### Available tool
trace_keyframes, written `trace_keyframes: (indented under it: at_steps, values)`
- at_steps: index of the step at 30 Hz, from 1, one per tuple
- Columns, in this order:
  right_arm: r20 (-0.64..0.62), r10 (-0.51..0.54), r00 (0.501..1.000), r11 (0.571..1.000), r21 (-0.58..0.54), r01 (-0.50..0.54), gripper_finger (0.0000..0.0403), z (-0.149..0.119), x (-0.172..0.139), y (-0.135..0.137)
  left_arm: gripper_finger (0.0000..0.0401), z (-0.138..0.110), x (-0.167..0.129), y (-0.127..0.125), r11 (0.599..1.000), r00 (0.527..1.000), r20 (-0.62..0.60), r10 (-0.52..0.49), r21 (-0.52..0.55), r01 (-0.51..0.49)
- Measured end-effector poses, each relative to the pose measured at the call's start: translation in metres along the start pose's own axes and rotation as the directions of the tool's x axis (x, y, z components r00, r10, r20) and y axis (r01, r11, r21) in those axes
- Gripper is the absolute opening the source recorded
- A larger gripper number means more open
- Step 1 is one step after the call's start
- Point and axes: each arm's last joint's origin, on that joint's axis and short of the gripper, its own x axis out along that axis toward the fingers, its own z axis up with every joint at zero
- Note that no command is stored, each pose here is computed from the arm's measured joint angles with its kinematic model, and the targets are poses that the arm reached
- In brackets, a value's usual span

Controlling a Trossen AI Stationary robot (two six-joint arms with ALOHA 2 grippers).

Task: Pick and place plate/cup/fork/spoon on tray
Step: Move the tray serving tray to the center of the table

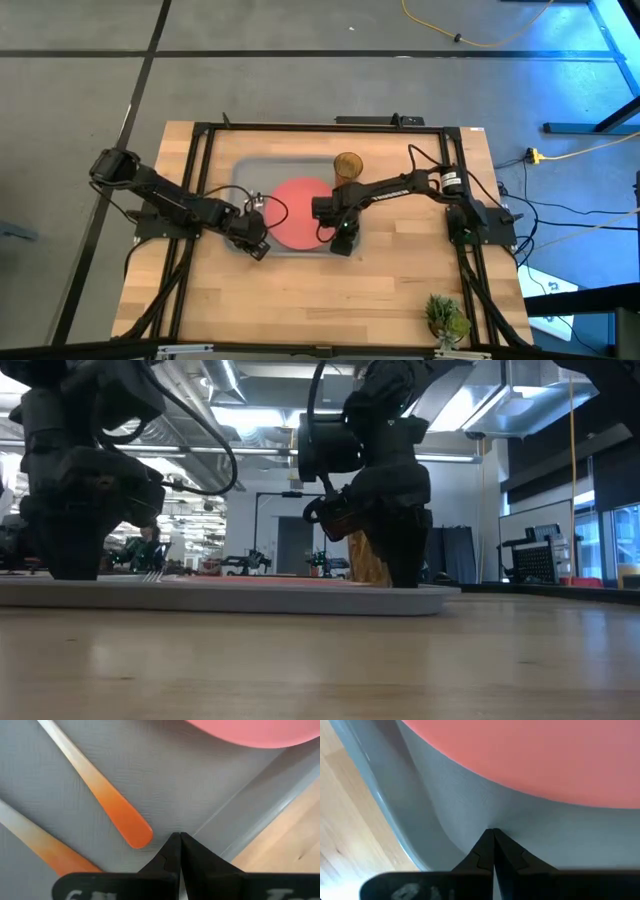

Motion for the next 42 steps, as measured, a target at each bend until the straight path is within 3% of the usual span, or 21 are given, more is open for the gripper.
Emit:
trace_keyframes:
  at_steps: [15,20,28,34,39,42]
  values:
    - [-0.057,-0.06,0.997,0.998,0.009,0.061,0.0005,-0.012,0.007,0.019,0.0,-0.013,0.009,-0.013,0.998,0.998,-0.007,-0.07,-0.003,0.07]
    - [-0.019,-0.074,0.997,0.997,-0.001,0.074,0.0005,-0.014,-0.003,0.021,0.0,-0.011,0.003,-0.02,0.997,0.998,0.021,-0.061,0.044,0.06]
    - [0.079,-0.114,0.99,0.993,0.02,0.113,0.0005,-0.024,-0.037,0.026,0.0,-0.006,-0.017,-0.033,0.988,0.996,0.044,0.076,0.13,-0.082]
    - [0.167,-0.198,0.966,0.976,0.129,0.178,0.0005,-0.028,-0.062,0.021,0.0,0.006,-0.046,-0.038,0.961,0.97,0.116,0.214,0.153,-0.23]
    - [0.166,-0.233,0.958,0.954,0.23,0.193,0.0005,-0.023,-0.066,0.003,0.0,0.014,-0.076,-0.018,0.888,0.9,0.138,0.413,0.158,-0.432]
    - [0.146,-0.24,0.96,0.951,0.236,0.201,0.0005,-0.023,-0.059,-0.009,0.0,0.018,-0.082,-0.006,0.85,0.881,0.127,0.455,0.232,-0.473]
